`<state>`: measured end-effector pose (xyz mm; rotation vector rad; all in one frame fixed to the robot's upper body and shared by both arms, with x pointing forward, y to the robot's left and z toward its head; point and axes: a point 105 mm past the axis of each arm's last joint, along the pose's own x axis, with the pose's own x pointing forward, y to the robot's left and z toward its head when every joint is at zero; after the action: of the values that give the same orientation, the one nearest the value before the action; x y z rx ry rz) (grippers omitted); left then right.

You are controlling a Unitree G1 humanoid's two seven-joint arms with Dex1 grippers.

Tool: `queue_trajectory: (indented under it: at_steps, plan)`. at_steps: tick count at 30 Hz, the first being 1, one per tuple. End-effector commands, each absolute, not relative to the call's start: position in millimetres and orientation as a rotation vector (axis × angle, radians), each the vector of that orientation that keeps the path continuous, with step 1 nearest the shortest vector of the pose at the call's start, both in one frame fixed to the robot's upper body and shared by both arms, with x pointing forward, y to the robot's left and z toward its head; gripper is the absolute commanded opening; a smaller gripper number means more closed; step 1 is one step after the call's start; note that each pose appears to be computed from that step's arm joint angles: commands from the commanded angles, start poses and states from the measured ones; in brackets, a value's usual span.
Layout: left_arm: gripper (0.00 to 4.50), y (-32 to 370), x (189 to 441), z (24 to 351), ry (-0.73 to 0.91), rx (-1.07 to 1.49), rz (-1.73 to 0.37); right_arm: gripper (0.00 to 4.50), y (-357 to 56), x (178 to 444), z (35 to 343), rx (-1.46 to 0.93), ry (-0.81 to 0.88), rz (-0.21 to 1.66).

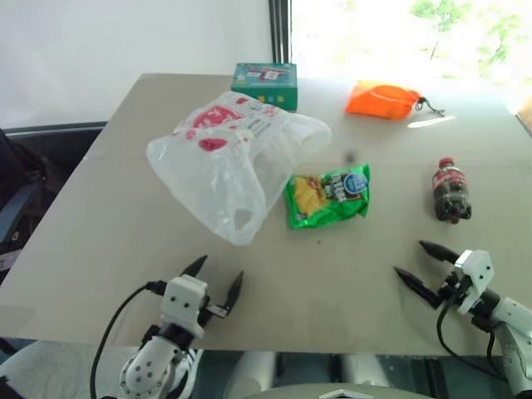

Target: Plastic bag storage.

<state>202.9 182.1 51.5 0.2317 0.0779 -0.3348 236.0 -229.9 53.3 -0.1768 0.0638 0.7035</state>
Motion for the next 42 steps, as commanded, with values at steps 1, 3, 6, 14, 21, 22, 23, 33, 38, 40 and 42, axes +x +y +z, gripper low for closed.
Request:
queue_trajectory:
  at_steps: [1, 3, 6, 14, 21, 22, 23, 33, 38, 40, 42]
  plan:
    - [4.43, 186.5, 199.6, 46.9, 0.096, 0.243, -0.331, 4.5, -234.1, 229.9, 46.8, -0.174, 0.092, 0.702]
    - [4.43, 186.2, 200.8, 46.8, 0.09, 0.231, -0.324, 4.5, -234.0, 230.7, 47.3, -0.175, 0.089, 0.703]
    - [4.43, 185.3, 202.1, 47.3, 0.083, 0.228, -0.324, 4.5, -233.9, 232.6, 47.8, -0.175, 0.085, 0.702]
    - [4.43, 184.1, 205.9, 49.8, 0.063, 0.232, -0.328, 4.5, -232.7, 236.1, 49.8, -0.174, 0.069, 0.701]
    - [4.43, 181.6, 206.3, 50.7, 0.057, 0.232, -0.344, 4.5, -233.3, 236.5, 52.5, -0.18, 0.05, 0.698]
    - [4.43, 181.1, 206.2, 51.4, 0.054, 0.231, -0.347, 4.5, -233.3, 236.1, 52.8, -0.18, 0.048, 0.699]
    - [4.43, 180.5, 206.1, 52.3, 0.049, 0.231, -0.349, 4.5, -233.3, 236.0, 53.1, -0.181, 0.046, 0.699]
    - [4.43, 149.2, 220.5, 95.4, -0.109, 0.197, -0.475, 4.5, -210.1, 231.1, 73.4, -0.152, -0.043, 0.833]
    - [4.43, 135.7, 228.1, 115.3, -0.174, 0.187, -0.502, 4.5, -188.9, 227.1, 93.7, -0.118, -0.096, 0.943]
    - [4.43, 130.7, 235.3, 121.4, -0.186, 0.157, -0.499, 4.5, -177.2, 226.7, 106.4, -0.112, -0.135, 0.991]
    - [4.43, 126.5, 243.9, 120.9, -0.172, 0.125, -0.492, 4.5, -167.5, 227.9, 116.9, -0.111, -0.168, 1.022]
